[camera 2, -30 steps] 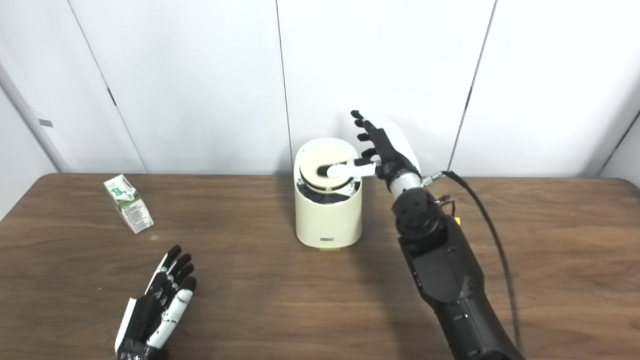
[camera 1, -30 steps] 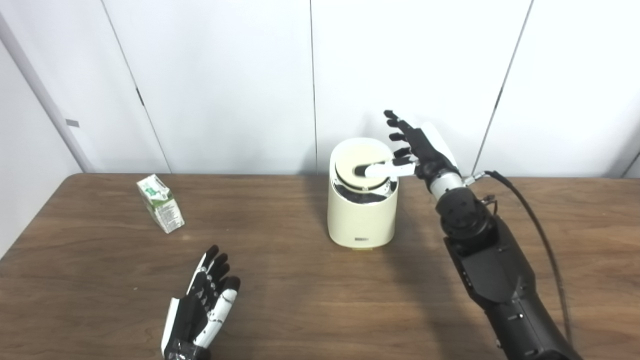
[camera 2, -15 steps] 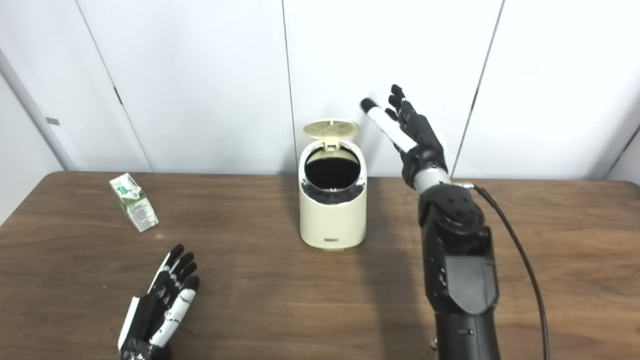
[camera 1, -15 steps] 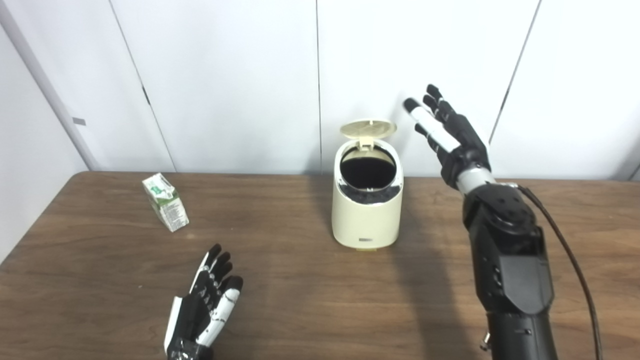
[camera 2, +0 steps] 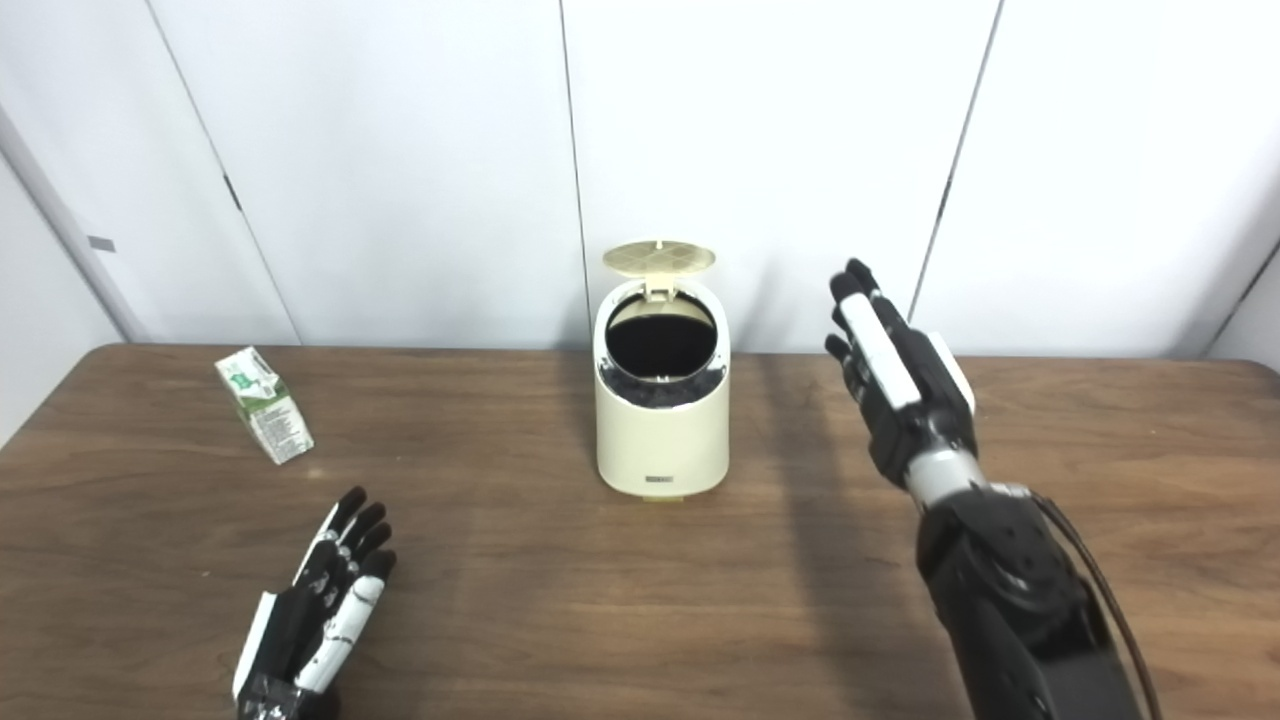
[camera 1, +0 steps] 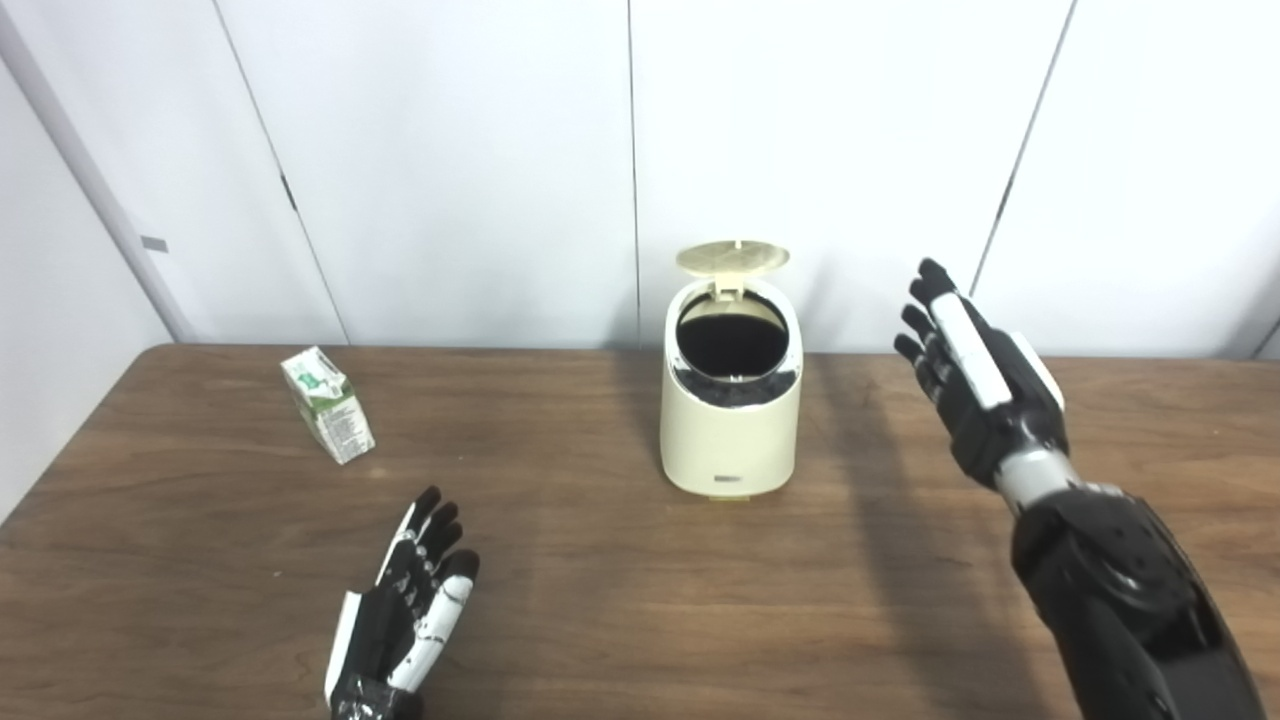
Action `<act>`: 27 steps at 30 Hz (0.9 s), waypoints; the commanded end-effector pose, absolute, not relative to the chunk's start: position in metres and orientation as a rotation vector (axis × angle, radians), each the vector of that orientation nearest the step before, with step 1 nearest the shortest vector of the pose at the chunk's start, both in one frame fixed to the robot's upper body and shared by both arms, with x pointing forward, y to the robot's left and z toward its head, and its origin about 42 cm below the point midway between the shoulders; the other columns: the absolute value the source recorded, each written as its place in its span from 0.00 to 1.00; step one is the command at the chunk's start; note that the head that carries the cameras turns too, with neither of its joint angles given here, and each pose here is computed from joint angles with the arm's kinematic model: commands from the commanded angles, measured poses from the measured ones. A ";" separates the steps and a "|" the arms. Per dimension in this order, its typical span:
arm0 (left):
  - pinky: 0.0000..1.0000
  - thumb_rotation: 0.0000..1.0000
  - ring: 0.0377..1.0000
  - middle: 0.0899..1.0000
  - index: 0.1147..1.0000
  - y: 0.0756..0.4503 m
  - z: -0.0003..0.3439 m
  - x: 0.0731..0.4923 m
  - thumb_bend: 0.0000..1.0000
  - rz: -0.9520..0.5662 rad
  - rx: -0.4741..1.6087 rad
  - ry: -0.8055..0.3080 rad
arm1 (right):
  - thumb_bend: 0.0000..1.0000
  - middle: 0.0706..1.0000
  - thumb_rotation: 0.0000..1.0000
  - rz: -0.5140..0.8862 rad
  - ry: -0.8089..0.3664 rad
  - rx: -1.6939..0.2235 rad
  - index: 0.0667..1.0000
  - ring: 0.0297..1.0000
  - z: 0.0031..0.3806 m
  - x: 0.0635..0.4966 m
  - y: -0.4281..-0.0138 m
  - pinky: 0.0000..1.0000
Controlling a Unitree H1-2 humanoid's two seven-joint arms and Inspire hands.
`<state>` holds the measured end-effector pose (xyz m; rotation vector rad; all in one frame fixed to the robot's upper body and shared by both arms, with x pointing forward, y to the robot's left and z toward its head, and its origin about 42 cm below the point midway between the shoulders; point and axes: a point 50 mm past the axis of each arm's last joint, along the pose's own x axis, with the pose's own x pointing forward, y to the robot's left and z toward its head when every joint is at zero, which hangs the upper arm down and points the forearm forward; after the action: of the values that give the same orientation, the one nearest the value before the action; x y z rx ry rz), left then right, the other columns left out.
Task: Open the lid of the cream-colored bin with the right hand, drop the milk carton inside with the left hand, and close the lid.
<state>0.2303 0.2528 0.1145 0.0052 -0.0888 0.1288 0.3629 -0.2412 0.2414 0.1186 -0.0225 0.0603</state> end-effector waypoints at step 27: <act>0.88 0.49 0.91 0.94 0.99 0.259 0.135 0.229 0.59 0.136 0.033 -0.151 | 0.56 0.97 0.82 -0.016 -0.056 0.063 0.94 0.97 0.188 0.279 -0.268 0.95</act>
<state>0.2275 0.2589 0.1196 0.0054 -0.0786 0.1303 0.2768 -0.2696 0.1692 0.0638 0.0552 -0.0353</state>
